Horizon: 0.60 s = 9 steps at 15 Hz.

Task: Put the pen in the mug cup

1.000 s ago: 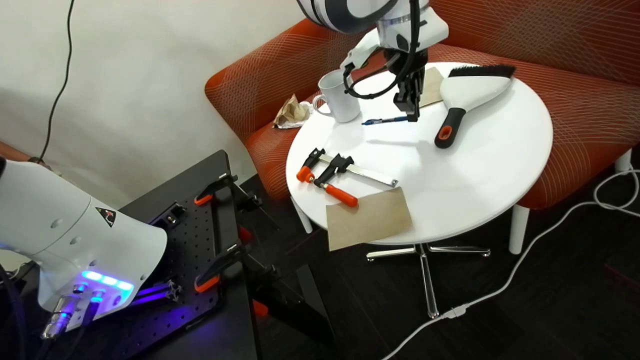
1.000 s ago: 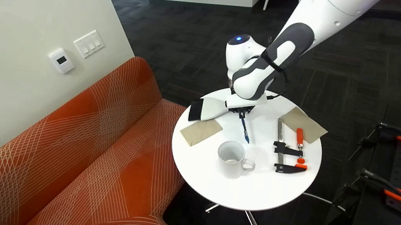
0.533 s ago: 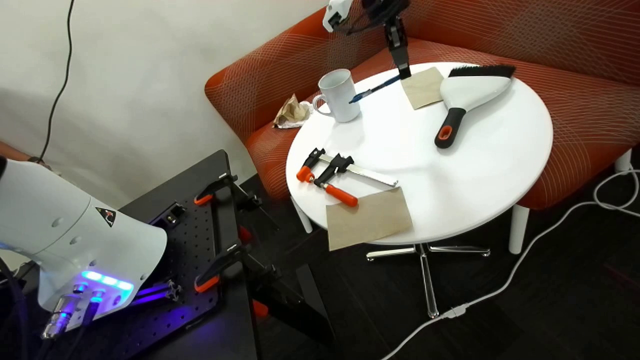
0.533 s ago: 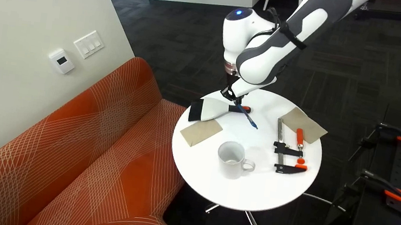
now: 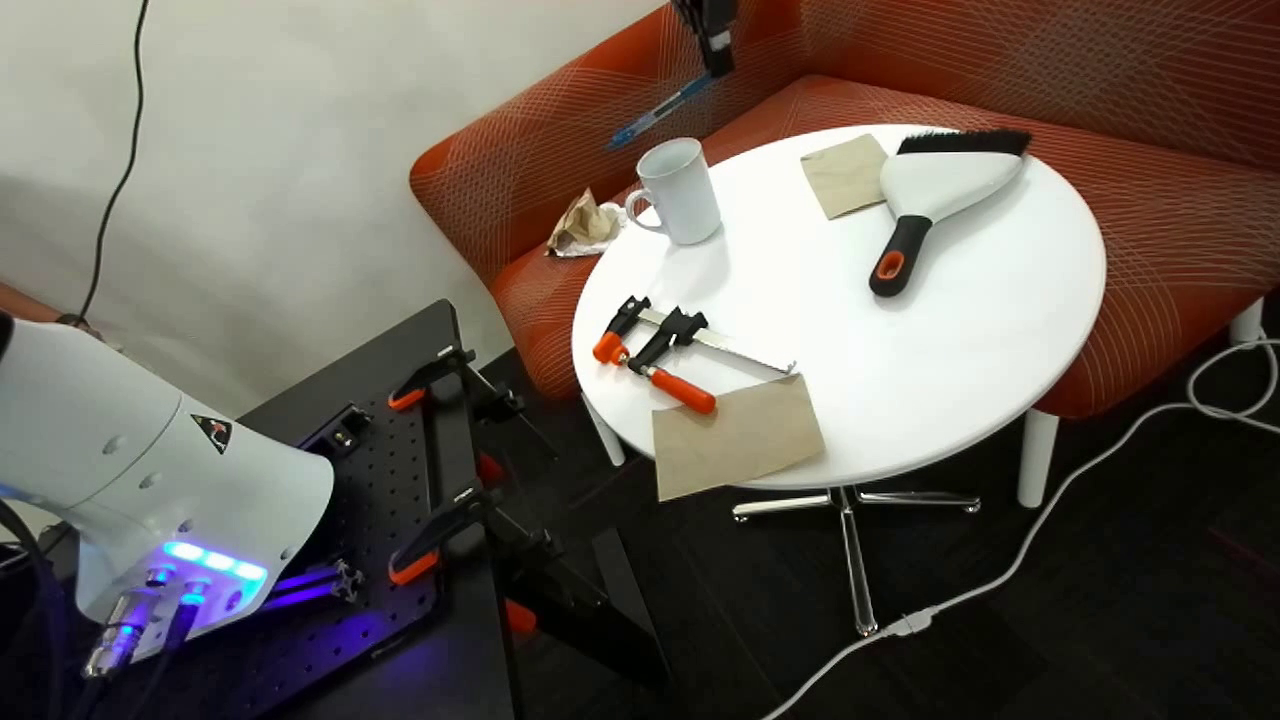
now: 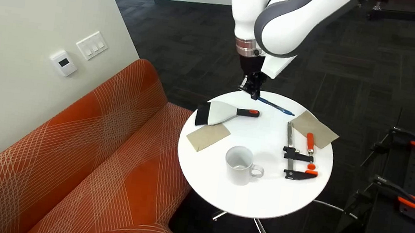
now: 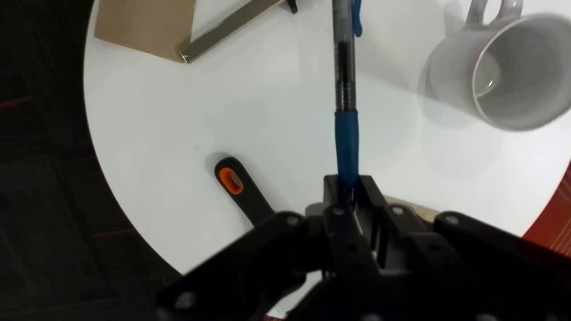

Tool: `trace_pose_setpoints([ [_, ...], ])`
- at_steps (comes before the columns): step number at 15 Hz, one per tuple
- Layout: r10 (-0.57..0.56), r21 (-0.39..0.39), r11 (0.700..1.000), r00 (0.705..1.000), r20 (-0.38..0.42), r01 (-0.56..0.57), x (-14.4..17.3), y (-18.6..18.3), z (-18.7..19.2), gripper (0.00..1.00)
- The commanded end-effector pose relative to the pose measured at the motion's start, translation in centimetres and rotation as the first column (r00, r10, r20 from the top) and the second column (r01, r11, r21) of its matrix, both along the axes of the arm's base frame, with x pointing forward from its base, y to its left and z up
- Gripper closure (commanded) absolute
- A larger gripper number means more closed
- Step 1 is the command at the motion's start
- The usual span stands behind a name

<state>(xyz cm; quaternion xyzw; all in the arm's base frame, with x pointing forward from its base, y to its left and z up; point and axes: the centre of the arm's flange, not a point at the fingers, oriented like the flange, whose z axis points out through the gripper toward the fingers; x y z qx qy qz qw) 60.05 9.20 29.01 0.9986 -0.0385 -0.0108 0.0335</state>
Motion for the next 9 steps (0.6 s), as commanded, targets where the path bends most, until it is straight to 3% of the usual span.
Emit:
trace_pose_setpoints([
  [1, 0.193, 0.006, 0.981, 0.979, -0.058, -0.193, -2.7, 0.9, 3.4, 0.97],
  [3, 0.303, 0.048, 0.953, 0.951, -0.064, -0.3, -3.0, 1.6, 4.1, 0.97],
  [4, 0.219, 0.021, 0.976, 0.975, -0.045, -0.219, -1.7, 2.0, 2.9, 0.97],
  [5, 0.232, 0.025, 0.973, 0.972, -0.043, -0.231, -1.8, 2.2, 3.2, 0.88],
  [9, 0.227, 0.025, 0.974, 0.973, -0.051, -0.226, -1.8, 2.1, 2.7, 0.88],
])
